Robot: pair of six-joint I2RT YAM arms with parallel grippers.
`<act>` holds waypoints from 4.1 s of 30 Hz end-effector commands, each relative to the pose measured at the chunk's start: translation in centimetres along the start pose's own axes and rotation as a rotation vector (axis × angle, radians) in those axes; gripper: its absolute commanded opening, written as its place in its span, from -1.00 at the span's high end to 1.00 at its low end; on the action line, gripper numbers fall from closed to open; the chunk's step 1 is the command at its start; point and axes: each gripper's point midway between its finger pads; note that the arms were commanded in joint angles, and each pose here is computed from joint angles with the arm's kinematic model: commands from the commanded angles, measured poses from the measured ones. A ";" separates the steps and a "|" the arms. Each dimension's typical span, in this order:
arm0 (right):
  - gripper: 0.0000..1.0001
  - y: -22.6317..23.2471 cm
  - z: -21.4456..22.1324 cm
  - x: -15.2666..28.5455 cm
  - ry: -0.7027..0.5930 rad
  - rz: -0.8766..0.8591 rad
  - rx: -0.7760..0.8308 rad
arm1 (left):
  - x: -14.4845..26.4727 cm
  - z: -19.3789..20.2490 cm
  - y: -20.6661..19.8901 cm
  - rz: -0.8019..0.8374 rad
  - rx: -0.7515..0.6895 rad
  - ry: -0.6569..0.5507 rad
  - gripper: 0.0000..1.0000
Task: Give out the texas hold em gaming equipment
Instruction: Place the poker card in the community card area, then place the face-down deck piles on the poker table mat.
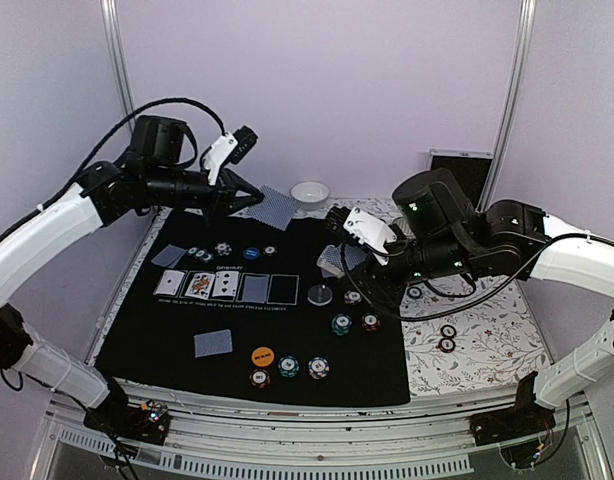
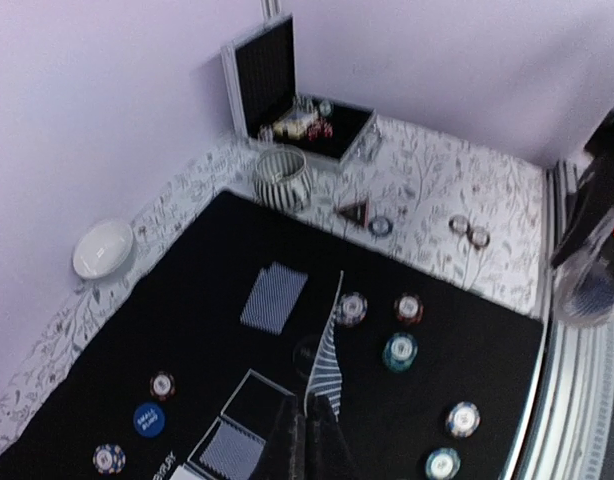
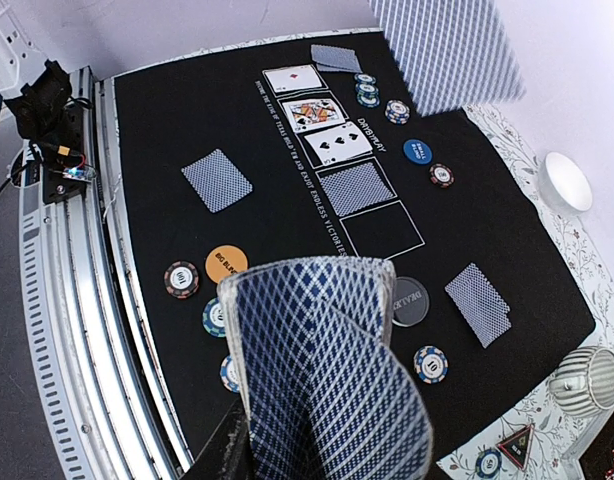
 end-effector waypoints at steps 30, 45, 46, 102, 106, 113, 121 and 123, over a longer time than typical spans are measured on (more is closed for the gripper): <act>0.92 -0.4 -1.3 1.8 -0.054 0.019 -0.013 | -18.0 27.8 4.3 0.219 -0.240 1.047 1.00; 0.92 -0.3 -1.0 1.9 -0.051 0.019 -0.022 | -20.2 29.2 8.3 0.054 -0.463 1.028 1.00; 0.92 -0.4 -1.0 1.9 -0.049 0.020 -0.023 | -20.4 29.0 8.5 0.042 -0.464 1.019 1.00; 0.92 -0.3 0.9 2.0 -0.012 0.025 -0.078 | -15.7 11.4 8.7 -0.210 -0.561 0.452 -0.01; 0.92 0.8 3.6 0.7 0.069 -0.017 -0.156 | -12.0 8.5 10.4 -0.375 -0.423 0.347 -0.47; 0.92 4.4 10.4 -2.5 0.262 -0.154 -0.316 | -6.6 7.9 10.7 -0.480 -0.177 0.237 -0.96; 0.93 6.7 17.1 -6.2 0.448 -0.214 -0.455 | -3.0 8.4 8.1 -0.382 -0.029 0.164 -0.96; 0.93 6.6 18.9 -7.0 0.492 -0.210 -0.490 | -2.6 8.8 8.5 -0.390 -0.016 0.141 -0.96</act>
Point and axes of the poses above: each gripper's point midway between its finger pads, its own x axis back along the fingers, its own y axis along the line the jaws close on, z = x × y, and after that the axes turned 2 degrees about x, right-handed
